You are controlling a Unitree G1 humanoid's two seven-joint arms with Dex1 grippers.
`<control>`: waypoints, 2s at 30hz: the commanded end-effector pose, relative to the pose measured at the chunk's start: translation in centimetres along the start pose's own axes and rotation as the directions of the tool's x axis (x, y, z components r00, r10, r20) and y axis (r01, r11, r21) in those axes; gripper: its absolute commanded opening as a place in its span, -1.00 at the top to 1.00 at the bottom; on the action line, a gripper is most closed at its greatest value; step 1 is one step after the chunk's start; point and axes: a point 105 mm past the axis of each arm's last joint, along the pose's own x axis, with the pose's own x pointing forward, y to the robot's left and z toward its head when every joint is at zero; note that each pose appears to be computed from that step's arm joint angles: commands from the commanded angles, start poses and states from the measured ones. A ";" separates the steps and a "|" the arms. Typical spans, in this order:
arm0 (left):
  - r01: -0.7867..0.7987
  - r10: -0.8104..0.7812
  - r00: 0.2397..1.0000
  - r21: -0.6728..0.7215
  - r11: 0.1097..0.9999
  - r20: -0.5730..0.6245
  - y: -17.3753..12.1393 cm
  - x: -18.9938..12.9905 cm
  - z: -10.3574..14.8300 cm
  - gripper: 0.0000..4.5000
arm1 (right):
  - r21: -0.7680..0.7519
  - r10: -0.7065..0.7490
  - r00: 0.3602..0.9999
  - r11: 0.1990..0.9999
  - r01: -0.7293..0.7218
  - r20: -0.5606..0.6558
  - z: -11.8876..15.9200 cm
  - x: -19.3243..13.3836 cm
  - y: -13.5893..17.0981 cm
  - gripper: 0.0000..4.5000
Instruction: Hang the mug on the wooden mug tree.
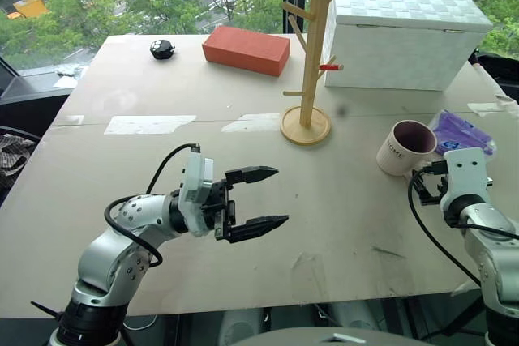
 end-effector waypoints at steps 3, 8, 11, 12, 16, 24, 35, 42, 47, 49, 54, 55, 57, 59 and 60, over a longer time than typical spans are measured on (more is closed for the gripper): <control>0.001 -0.003 1.000 0.058 0.998 0.027 -0.3 0.1 1.1 -1.00 | -0.020 -0.063 0.997 0.998 0.065 0.051 1.1 0.3 -0.3 -0.98; -0.011 0.009 0.999 0.065 0.998 0.039 0.0 0.2 1.3 -1.00 | 0.022 -0.066 0.997 0.998 0.066 0.037 0.8 0.7 0.5 -0.98; -0.015 0.012 0.999 0.067 0.998 0.041 0.0 0.2 1.3 -1.00 | 0.034 -0.084 0.996 0.996 0.083 0.029 0.6 0.9 0.5 -0.63; -0.016 0.013 0.999 0.067 0.998 0.042 0.0 0.2 1.4 -1.00 | 0.035 -0.087 0.996 0.996 0.086 0.030 0.6 1.0 0.5 -0.43; -0.022 0.019 0.999 0.068 0.997 0.045 0.0 0.1 1.4 -1.00 | 0.034 -0.094 0.995 0.995 0.092 0.042 0.7 1.3 0.3 0.41; -0.051 0.047 0.997 0.048 0.998 0.068 0.1 -0.2 1.2 -1.00 | -0.002 -0.010 0.987 1.000 0.011 0.161 2.3 1.9 0.7 0.97; -0.181 0.173 0.975 0.047 0.982 0.136 0.6 -1.0 1.3 -1.00 | -0.095 0.233 0.904 0.973 -0.213 0.359 7.2 3.1 0.7 0.97; -0.342 0.324 0.920 0.048 0.938 0.219 1.6 -2.9 1.7 -1.00 | -0.267 0.502 0.762 0.864 -0.427 0.409 12.4 2.9 1.5 0.97; -0.406 0.386 0.895 0.050 0.912 0.226 1.6 -4.0 1.6 -1.00 | -0.369 0.648 0.647 0.762 -0.533 0.403 16.1 1.2 3.2 0.97; -0.419 0.397 0.886 0.050 0.906 0.238 1.5 -4.2 1.8 -1.00 | -0.400 0.670 0.632 0.741 -0.539 0.390 17.2 0.8 3.9 0.97; -0.446 0.414 0.868 0.064 0.893 0.273 1.0 -4.7 2.4 -1.00 | -0.425 0.675 0.656 0.731 -0.533 0.338 19.2 0.9 5.5 0.97; -0.456 0.423 0.860 0.057 0.888 0.286 1.1 -4.9 2.5 -1.00 | -0.420 0.673 0.661 0.733 -0.536 0.332 19.6 1.1 5.8 0.97; -0.470 0.434 0.848 0.053 0.881 0.303 1.1 -5.3 2.7 -1.00 | -0.423 0.681 0.657 0.725 -0.544 0.322 20.7 1.1 6.5 0.97; -0.473 0.436 0.844 0.051 0.879 0.313 1.1 -5.4 2.9 -1.00 | -0.437 0.692 0.655 0.712 -0.549 0.304 21.6 1.3 7.1 0.97; -0.472 0.434 0.844 0.052 0.880 0.315 1.1 -5.4 2.9 -1.00 | -0.448 0.698 0.655 0.703 -0.552 0.289 21.8 1.4 7.3 0.97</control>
